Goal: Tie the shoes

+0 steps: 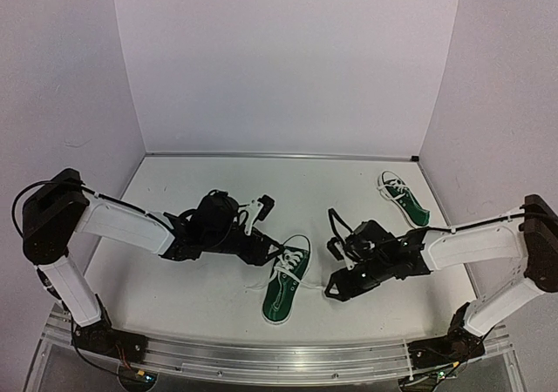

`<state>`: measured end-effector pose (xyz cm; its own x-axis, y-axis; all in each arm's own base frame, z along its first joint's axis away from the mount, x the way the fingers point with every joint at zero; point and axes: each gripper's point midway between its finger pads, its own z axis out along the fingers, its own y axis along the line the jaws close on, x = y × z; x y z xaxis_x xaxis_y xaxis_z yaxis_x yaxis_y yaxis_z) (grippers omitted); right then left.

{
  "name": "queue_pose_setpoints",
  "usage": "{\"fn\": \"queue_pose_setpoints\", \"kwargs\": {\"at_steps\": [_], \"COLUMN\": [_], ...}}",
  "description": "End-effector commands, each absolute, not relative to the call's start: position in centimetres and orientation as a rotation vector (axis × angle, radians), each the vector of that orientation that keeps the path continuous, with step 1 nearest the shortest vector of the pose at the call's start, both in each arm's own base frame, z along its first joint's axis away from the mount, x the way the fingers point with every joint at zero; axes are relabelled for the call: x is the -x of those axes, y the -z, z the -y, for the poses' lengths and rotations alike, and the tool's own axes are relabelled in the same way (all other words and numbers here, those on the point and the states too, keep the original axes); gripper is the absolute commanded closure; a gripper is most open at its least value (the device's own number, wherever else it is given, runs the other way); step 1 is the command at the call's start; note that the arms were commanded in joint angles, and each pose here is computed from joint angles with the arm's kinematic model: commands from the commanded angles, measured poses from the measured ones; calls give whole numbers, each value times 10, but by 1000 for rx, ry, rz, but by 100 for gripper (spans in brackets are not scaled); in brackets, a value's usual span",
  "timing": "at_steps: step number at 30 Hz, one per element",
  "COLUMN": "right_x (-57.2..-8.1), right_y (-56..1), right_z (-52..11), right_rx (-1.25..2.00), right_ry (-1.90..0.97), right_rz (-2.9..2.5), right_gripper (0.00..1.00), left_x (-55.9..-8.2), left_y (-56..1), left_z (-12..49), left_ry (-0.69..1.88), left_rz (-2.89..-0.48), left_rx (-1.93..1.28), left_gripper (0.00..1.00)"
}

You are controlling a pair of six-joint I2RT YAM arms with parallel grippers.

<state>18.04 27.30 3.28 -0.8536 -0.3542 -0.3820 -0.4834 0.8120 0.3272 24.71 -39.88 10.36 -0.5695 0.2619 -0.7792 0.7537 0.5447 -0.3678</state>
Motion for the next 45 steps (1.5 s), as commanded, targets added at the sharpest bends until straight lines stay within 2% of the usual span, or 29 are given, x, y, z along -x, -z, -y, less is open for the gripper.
{"fn": "queue_pose_setpoints", "kwargs": {"at_steps": [1, 4, 7, 12, 14, 16, 20, 27, 37, 45], "right_x": [-202, -214, -227, -248, -255, -261, -266, -255, -248, -240], "right_y": [-86, -101, -112, -126, -132, -136, -137, -123, -113, -93], "right_z": [-298, -307, -321, -336, -335, -334, -342, -379, -396, -398], "right_rx": [626, 628, 630, 603, 577, 560, 594, 759, 884, 975], "right_ry": [-697, -699, -693, -697, -715, -737, -795, -976, -1049, -994], "right_rz": [-2536, -2490, -2459, -2432, -2427, -2426, -2433, -2478, -2522, -2582], "right_gripper": [47, 46, 47, 48, 48, 48, 49, 57, 67, 70], "left_x": [-257, -260, -258, -249, -243, -236, -217, -186, -177, -175], "left_y": [-127, -126, -128, -139, -145, -147, -148, -146, -132, -133], "left_z": [418, 423, 432, 429, 424, 419, 410, 404, 407, 410], "left_ry": [1048, 1060, 1102, 1132, 1135, 1144, 1194, 1232, 1193, 1186], "left_rz": [-2072, -2076, -2069, -2016, -1996, -1976, -1909, -1782, -1742, -1733], "left_rx": [-729, -727, -754, -802, -821, -848, -915, -1090, -1209, -1226], "left_gripper": [37, 39, 47, 84, 94, 100, 100, 100, 100, 100]}}
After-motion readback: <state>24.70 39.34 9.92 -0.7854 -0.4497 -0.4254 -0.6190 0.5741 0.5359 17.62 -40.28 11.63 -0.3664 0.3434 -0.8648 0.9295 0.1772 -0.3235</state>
